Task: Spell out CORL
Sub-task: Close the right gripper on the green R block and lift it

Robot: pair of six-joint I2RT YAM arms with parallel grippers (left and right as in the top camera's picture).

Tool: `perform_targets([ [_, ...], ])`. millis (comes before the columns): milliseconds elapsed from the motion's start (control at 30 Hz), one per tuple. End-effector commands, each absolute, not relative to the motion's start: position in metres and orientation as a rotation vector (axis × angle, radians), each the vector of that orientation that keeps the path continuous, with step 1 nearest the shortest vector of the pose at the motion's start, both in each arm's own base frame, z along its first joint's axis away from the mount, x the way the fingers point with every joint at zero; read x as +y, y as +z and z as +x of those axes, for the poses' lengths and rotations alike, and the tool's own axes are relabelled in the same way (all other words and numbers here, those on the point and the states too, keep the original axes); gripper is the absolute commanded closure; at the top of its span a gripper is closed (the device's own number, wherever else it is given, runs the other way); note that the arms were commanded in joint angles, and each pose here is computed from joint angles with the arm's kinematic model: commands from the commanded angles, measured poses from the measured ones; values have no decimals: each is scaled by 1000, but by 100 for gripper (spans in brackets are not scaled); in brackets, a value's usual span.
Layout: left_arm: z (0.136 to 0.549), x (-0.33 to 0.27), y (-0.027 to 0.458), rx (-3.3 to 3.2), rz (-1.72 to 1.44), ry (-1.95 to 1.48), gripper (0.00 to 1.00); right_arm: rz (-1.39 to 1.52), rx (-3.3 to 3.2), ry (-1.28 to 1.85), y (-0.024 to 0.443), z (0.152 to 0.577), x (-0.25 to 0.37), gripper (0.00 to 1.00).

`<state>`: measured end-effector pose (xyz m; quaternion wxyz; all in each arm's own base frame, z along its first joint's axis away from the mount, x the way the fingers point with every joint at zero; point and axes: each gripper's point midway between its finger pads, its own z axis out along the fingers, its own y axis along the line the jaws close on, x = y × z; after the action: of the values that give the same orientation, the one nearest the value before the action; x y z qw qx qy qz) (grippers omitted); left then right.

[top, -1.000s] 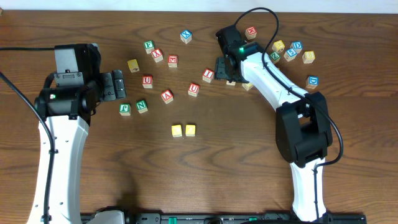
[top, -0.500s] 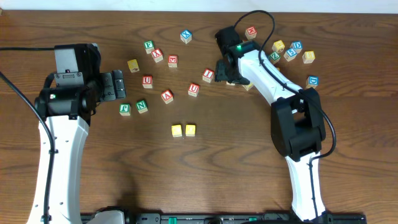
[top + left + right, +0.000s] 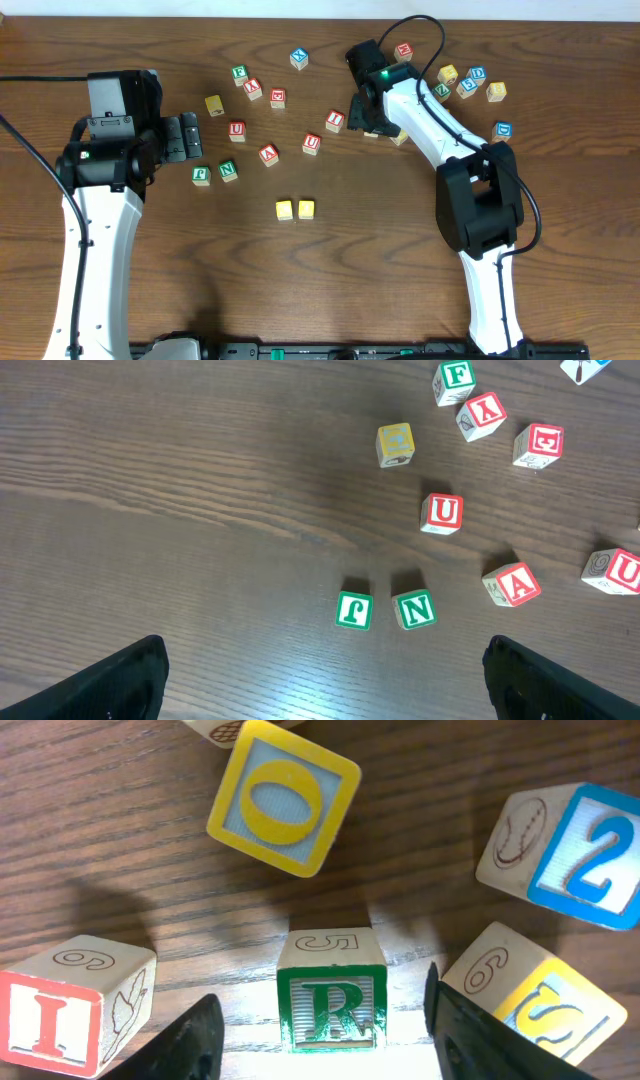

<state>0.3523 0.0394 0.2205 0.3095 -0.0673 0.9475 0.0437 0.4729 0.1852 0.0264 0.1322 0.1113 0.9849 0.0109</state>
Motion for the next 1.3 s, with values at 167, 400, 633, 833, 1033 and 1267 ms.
perform_targets([
  [167, 354, 40, 220, 2505, -172, 112, 1, 420, 2841, -1, 25, 476, 179, 42],
  [400, 354, 40, 220, 2505, -172, 112, 1, 401, 2844, -21, 22, 476, 177, 42],
  [633, 354, 40, 220, 2506, -172, 112, 1, 382, 2847, -24, 22, 475, 177, 42],
  [833, 354, 40, 220, 2506, -172, 112, 1, 381, 2856, -32, 19, 473, 176, 42],
  [1033, 354, 40, 220, 2506, -172, 112, 1, 377, 2865, -47, 14, 471, 174, 42],
  [1267, 354, 40, 220, 2506, -172, 112, 1, 375, 2882, -62, 2, 470, 174, 42],
])
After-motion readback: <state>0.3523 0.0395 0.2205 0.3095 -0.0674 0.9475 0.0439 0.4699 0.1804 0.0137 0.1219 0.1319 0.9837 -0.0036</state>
